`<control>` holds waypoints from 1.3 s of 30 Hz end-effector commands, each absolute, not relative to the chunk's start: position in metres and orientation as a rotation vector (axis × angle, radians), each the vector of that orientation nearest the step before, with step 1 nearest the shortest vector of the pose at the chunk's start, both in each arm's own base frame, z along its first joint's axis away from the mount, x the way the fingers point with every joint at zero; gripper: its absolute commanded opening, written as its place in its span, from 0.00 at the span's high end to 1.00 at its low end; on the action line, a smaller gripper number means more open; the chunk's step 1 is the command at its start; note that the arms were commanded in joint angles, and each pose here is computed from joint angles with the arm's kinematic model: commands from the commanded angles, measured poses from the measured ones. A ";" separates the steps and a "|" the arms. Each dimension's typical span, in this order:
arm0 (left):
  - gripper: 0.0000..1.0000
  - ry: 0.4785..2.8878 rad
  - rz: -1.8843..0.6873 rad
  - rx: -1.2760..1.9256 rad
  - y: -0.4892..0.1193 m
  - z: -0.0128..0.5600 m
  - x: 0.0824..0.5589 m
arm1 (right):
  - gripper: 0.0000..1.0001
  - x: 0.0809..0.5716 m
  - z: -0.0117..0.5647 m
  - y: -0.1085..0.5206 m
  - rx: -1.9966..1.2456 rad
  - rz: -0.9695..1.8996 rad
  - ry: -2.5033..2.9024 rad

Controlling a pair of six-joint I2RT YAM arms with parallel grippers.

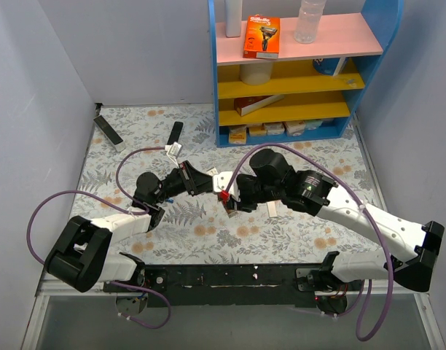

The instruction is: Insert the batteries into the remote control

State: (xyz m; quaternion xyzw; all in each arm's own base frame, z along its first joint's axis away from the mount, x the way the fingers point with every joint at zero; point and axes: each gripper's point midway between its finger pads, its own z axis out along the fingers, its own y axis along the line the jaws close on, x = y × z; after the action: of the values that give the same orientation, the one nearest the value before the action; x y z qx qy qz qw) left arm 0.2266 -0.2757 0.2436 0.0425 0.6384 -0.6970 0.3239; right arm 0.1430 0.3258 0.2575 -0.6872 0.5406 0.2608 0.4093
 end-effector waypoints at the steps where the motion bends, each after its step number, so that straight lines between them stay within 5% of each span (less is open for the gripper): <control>1: 1.00 1.641 -1.831 0.204 -0.280 0.257 0.222 | 0.58 0.145 0.271 0.331 -1.757 0.646 1.288; 39: 1.00 1.535 -1.901 0.229 -0.276 0.276 0.211 | 0.70 0.137 0.226 0.332 -1.842 0.729 1.379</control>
State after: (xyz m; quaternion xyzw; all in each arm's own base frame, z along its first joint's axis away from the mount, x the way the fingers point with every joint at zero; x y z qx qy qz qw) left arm 0.2162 -0.2795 0.2450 0.0785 0.6359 -0.7014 0.3122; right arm 0.1422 0.3380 0.2337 -0.7187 0.5232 0.2718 0.3687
